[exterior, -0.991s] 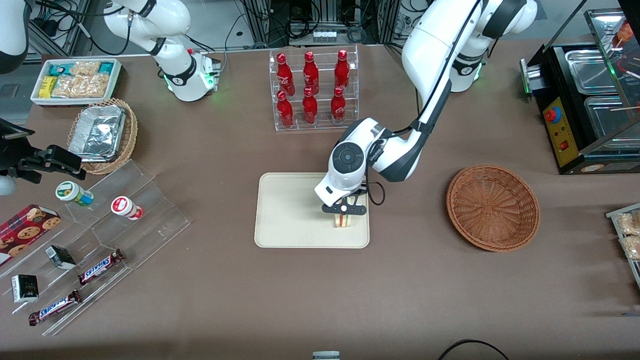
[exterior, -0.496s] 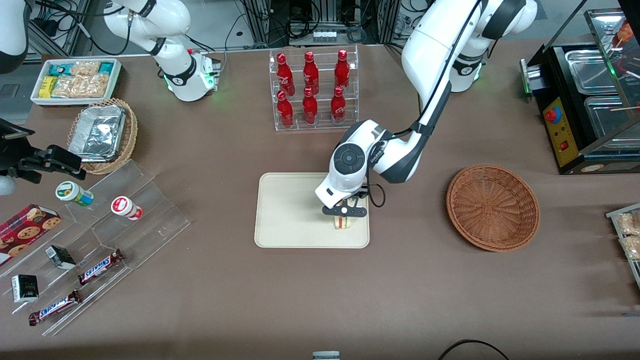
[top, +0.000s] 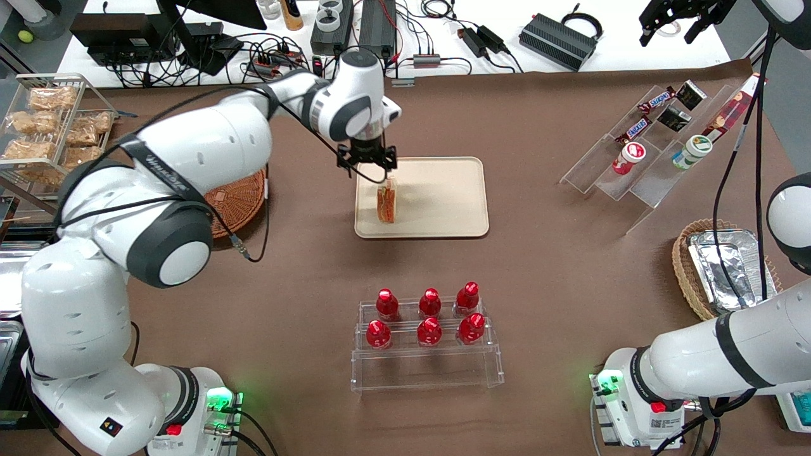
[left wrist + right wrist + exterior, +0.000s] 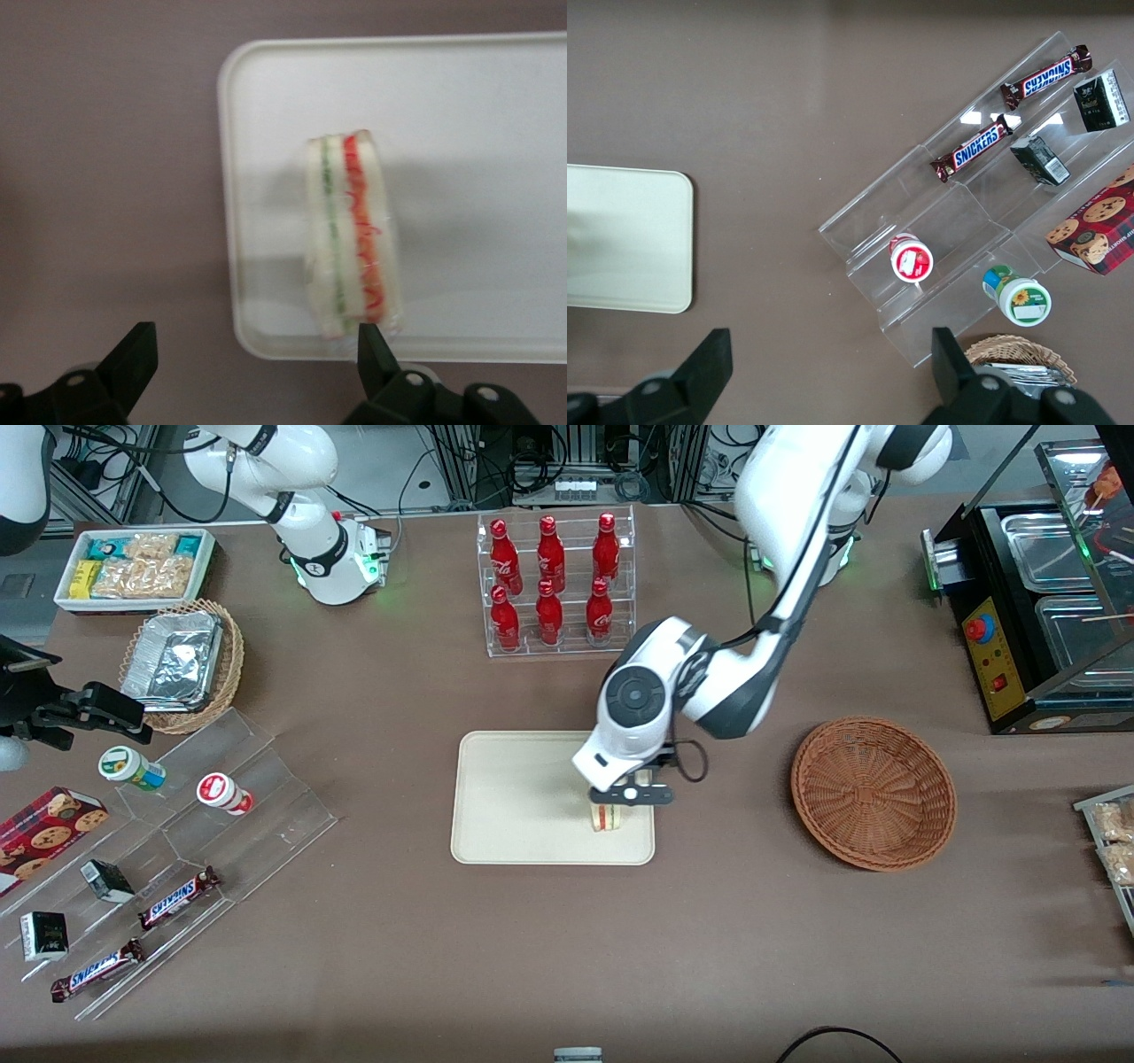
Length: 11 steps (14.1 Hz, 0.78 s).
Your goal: Place sandwich from basket to tray
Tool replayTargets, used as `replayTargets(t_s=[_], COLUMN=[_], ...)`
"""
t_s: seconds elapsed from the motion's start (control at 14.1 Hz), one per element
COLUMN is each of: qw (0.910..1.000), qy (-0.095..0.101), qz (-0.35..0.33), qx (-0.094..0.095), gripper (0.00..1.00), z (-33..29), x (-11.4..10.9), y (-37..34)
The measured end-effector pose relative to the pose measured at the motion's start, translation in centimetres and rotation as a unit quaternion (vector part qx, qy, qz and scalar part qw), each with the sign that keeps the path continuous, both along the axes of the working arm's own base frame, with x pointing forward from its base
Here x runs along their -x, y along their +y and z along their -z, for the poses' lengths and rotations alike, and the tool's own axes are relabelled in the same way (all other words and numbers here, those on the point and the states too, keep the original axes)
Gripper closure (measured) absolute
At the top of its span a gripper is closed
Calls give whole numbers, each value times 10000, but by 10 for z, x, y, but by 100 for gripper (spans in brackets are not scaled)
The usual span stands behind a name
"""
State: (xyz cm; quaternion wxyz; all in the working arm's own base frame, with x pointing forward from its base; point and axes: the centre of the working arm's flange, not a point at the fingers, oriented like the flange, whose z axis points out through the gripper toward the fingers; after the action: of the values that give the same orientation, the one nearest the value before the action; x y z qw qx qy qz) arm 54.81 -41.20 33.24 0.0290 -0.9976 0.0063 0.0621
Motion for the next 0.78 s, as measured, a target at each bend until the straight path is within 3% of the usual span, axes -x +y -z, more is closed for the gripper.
replayTargets(t_s=[0.14, 0.42, 0.78], qw=[9995, 9979, 9974], qy=[-32, -44, -149], qz=[-296, -647, -696], qx=[-50, 21, 69], gripper=[0, 0, 0], z=[-50, -117, -153], x=[-14, -38, -43], y=[40, 131, 228])
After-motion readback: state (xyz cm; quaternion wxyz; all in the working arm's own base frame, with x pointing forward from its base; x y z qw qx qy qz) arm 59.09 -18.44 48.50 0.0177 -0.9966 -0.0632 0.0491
